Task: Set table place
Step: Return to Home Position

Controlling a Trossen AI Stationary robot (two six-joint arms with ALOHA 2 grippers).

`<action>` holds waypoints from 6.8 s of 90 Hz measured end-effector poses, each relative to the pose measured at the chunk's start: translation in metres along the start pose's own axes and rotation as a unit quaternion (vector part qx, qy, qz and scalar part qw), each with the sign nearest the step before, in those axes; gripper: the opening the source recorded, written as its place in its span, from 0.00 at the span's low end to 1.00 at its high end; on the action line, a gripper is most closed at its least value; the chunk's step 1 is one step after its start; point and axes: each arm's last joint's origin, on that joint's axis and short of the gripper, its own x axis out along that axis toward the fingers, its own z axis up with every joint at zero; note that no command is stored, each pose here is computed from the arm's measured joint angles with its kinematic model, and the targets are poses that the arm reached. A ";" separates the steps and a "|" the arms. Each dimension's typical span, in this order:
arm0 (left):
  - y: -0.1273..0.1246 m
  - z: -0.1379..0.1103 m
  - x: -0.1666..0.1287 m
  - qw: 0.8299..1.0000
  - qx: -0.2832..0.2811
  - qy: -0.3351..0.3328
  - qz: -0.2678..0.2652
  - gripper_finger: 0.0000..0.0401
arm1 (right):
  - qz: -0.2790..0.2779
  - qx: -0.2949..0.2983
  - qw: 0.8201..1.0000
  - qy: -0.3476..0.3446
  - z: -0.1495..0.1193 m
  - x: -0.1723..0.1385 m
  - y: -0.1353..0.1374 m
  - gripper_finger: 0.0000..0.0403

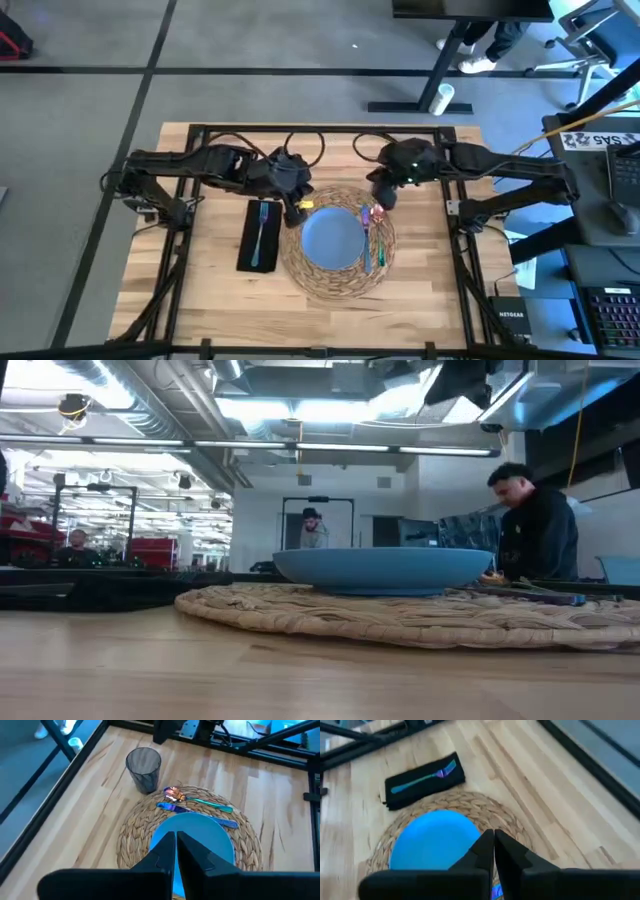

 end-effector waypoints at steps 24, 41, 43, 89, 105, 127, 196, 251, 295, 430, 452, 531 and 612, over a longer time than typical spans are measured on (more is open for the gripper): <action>-0.010 0.000 0.004 0.998 0.019 -0.049 -0.032 0.00 | -0.008 -0.020 0.999 -0.034 -0.006 -0.022 0.012 0.00; -0.012 -0.013 0.007 0.995 0.014 -0.073 -0.062 0.00 | 0.006 -0.031 0.998 -0.045 -0.012 -0.034 0.020 0.00; -0.012 -0.015 0.007 0.995 0.014 -0.075 -0.063 0.00 | 0.007 -0.031 0.998 -0.045 -0.013 -0.035 0.021 0.00; 0.001 -0.090 -0.007 0.985 -0.024 -0.132 -0.109 0.00 | 0.007 -0.024 0.997 -0.070 -0.061 -0.045 0.020 0.00; 0.012 -0.127 -0.008 0.977 -0.032 -0.167 -0.125 0.00 | 0.036 -0.017 0.993 -0.107 -0.089 -0.035 0.013 0.00; 0.036 -0.190 -0.001 0.967 -0.067 -0.200 -0.140 0.00 | 0.093 0.011 0.981 -0.170 -0.129 -0.014 -0.001 0.00; 0.111 -0.289 0.041 0.935 -0.057 -0.264 -0.230 0.00 | 0.166 -0.006 0.959 -0.231 -0.155 0.029 -0.044 0.00; 0.141 -0.301 0.046 0.951 -0.062 -0.221 -0.207 0.00 | 0.117 -0.005 0.945 -0.306 -0.192 0.028 -0.072 0.00; 0.150 -0.320 0.052 0.940 -0.098 -0.261 -0.195 0.00 | 0.109 -0.020 0.937 -0.332 -0.208 0.022 -0.077 0.00; 0.147 -0.310 -0.005 0.862 -0.090 -0.498 0.007 0.00 | 0.103 -0.001 0.949 -0.299 -0.209 0.029 -0.077 0.00; 0.142 -0.311 -0.002 0.871 -0.085 -0.482 -0.034 0.00 | 0.102 -0.001 0.950 -0.297 -0.210 0.029 -0.077 0.00; 0.109 -0.318 0.008 0.888 -0.064 -0.393 -0.230 0.00 | 0.080 -0.002 0.952 -0.295 -0.210 0.030 -0.079 0.00; 0.112 -0.328 0.024 0.938 -0.070 -0.331 -0.077 0.00 | 0.028 -0.110 0.965 -0.237 -0.214 0.044 -0.080 0.00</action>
